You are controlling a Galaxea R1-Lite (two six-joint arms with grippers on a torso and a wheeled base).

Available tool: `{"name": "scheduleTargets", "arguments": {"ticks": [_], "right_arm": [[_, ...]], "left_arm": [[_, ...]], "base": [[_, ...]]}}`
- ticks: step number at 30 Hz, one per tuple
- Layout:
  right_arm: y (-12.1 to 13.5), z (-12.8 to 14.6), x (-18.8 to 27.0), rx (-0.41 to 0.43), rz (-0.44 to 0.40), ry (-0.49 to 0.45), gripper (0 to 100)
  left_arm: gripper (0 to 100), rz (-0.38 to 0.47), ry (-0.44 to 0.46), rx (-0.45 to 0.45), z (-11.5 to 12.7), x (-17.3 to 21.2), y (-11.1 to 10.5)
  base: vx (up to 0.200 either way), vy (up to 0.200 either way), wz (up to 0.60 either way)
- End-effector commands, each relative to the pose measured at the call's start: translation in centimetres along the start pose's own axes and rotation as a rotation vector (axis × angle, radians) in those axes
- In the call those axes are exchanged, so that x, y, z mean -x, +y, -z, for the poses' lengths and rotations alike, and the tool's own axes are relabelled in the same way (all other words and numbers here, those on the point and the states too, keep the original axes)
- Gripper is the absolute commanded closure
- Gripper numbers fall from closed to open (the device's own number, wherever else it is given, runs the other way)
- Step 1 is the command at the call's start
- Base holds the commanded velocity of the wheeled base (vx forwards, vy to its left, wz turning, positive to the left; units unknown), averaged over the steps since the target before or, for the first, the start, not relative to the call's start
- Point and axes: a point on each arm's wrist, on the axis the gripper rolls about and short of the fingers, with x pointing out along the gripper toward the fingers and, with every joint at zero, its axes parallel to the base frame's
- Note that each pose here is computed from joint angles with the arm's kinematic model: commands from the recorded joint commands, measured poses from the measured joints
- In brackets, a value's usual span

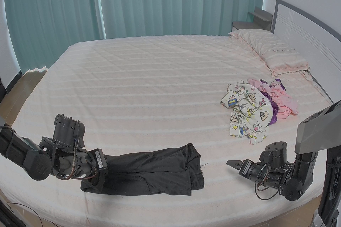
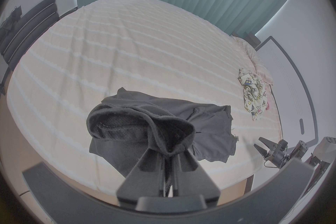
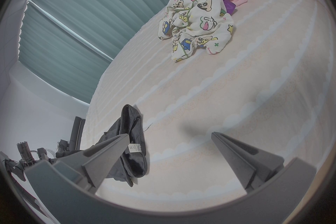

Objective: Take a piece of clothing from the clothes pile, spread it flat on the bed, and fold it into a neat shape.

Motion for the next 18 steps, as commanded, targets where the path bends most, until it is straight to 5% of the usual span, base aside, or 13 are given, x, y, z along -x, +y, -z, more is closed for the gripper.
{"name": "scheduleTargets", "arguments": {"ticks": [1,18], "right_arm": [[-0.02,0.05,-0.03,0.001,0.001,0.002,0],[0.01,0.03,-0.06,0.001,0.0,0.001,0]], "left_arm": [[100,-0.004,0.014,-0.006,0.17,-0.4,-0.14],[100,-0.015,0.025,-0.02,0.58,-0.72,-0.44]], "base": [[0.0,0.0,0.0],[0.0,-0.2,0.0]]}}
